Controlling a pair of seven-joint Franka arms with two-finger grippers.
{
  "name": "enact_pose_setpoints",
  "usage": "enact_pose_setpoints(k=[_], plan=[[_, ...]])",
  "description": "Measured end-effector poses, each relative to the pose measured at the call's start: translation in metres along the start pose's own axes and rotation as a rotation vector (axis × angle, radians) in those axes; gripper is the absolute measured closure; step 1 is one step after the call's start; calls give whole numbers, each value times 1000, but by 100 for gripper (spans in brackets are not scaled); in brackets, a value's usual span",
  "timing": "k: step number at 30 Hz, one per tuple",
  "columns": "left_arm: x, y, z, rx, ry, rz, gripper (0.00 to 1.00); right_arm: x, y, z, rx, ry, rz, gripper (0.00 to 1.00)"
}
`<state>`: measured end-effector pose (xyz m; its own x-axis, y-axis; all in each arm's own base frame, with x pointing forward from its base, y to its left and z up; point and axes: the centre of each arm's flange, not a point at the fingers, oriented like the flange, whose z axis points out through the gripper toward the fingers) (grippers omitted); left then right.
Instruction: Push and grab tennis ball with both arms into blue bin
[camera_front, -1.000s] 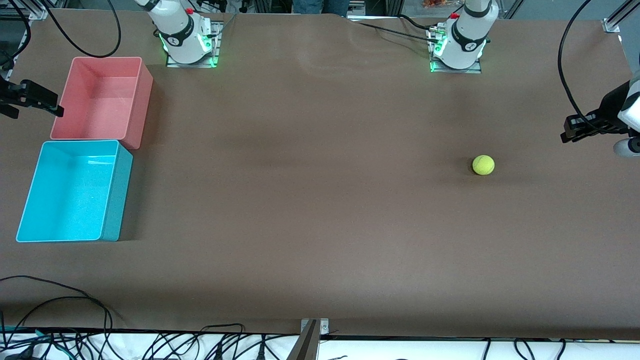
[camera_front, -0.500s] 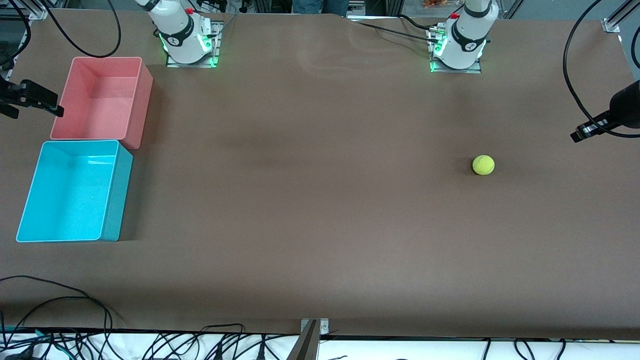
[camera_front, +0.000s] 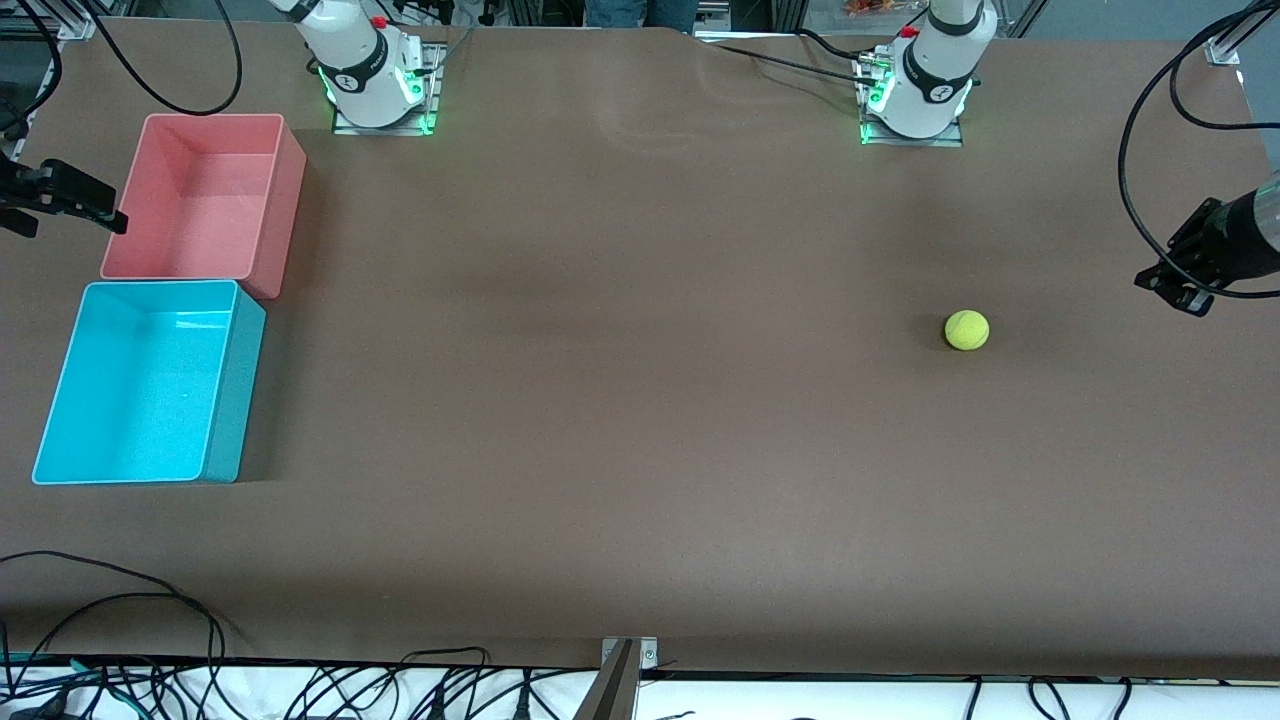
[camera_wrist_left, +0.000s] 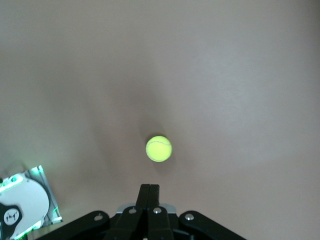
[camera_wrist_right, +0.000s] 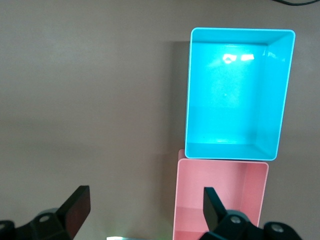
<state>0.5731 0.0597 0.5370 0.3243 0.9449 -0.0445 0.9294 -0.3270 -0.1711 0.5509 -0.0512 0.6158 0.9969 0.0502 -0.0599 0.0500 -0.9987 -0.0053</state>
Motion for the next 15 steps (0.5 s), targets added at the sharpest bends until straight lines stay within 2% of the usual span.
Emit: enact_pose_setpoints(k=[6,15], plan=[[27,-7,51,23,-20,-100,99,0,0,0,0,0,0,0],[41,-19,179,15,-26,-218,99,0,0,0,0,-1,0,0]])
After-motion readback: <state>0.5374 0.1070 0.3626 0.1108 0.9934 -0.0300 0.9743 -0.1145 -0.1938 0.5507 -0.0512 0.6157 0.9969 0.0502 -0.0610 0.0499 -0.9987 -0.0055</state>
